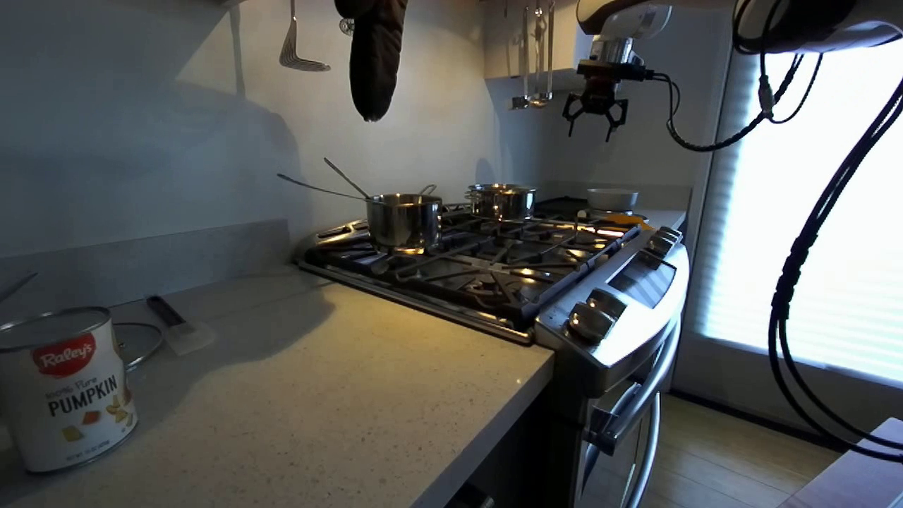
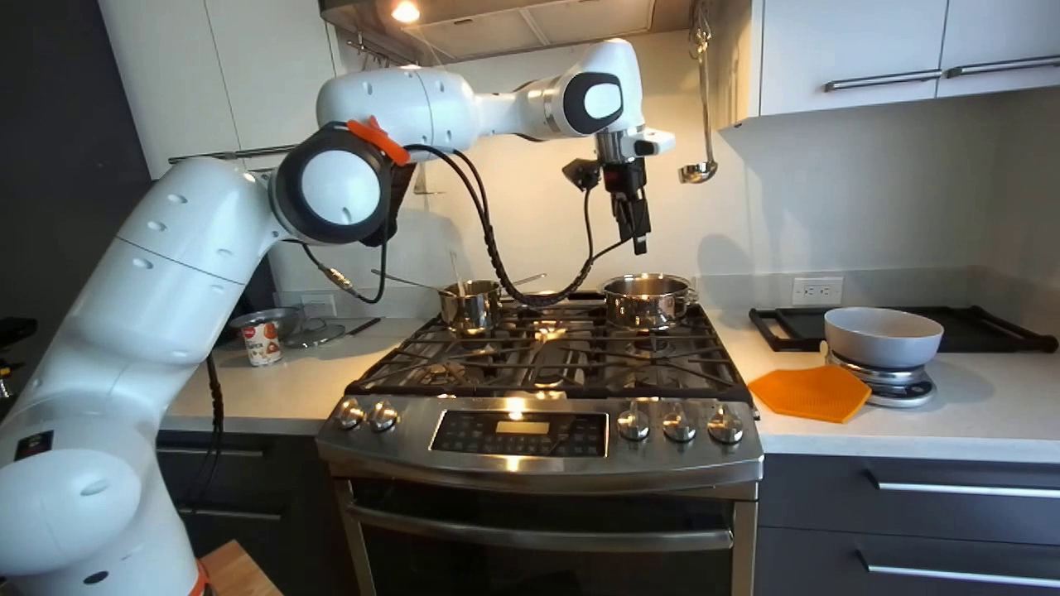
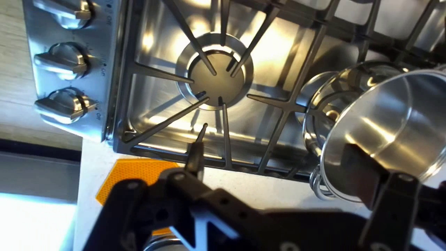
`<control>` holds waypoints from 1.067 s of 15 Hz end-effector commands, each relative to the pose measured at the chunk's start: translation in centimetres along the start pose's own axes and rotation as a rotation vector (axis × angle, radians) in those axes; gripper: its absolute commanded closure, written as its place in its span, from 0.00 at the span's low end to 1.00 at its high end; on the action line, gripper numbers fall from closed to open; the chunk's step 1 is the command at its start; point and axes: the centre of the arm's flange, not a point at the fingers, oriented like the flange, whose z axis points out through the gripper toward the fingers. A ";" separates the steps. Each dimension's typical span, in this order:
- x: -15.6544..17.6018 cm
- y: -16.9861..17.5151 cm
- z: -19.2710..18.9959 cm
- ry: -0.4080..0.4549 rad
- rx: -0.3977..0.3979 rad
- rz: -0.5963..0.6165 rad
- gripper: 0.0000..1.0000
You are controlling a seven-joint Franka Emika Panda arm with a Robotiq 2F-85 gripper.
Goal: Move the pot to the right-front stove plate
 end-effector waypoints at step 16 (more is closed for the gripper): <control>-15.1 15.8 4.0 -0.230 -0.362 -0.940 0.00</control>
